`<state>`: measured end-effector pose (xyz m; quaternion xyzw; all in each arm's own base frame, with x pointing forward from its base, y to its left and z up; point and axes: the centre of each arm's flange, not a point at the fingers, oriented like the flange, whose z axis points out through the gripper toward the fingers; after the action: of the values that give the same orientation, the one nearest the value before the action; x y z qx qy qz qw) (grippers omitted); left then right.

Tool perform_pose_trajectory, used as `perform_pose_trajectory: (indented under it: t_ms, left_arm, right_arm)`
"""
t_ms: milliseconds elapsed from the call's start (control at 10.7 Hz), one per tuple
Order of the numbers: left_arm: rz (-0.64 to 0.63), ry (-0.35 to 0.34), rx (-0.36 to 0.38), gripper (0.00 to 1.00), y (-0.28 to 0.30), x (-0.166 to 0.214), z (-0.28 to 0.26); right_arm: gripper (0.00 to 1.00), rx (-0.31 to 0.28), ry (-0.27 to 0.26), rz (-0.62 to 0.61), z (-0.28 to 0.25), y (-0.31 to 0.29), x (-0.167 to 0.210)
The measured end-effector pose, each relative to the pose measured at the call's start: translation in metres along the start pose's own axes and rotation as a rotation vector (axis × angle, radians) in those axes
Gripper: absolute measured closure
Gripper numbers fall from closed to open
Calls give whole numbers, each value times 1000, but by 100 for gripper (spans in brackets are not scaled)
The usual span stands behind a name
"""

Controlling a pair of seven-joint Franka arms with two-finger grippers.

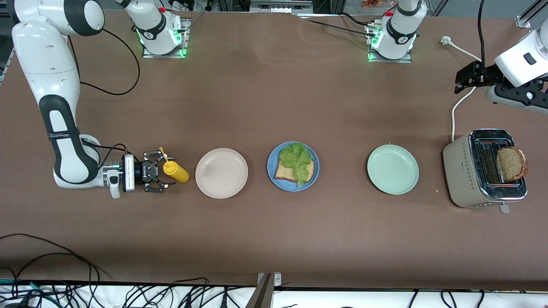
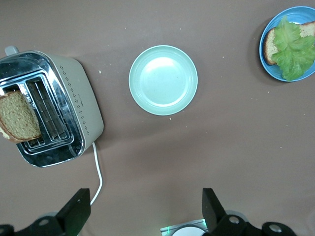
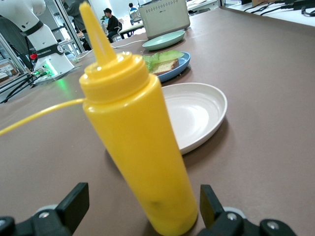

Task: Make sandwich in blue plate with both arms
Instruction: 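Close the right gripper around the yellow mustard bottle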

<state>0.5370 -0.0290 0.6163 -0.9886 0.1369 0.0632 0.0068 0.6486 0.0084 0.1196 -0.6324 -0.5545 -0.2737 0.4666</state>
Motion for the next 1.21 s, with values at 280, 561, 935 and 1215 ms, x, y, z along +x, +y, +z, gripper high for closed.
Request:
perform_pose_trajectory:
  t_ms: [280,561,935,1215]
  left_arm:
    - [-5,-7,-2,0,-2,-1,1]
    - [-5,-2,-1,0,-3,-1,-2]
    - [-6,-2,-2,0,-3,0,-1]
    - [-6,-2,-2,0,-3,0,-1]
  right_arm:
    - [0,-24,5,-35,-7,10,18]
    - [0,-24,23,-60,8,15,18]
    - [0,-26,44,-115,26,17,-2]
    - [19,-35,46,-144,29,19,-1]
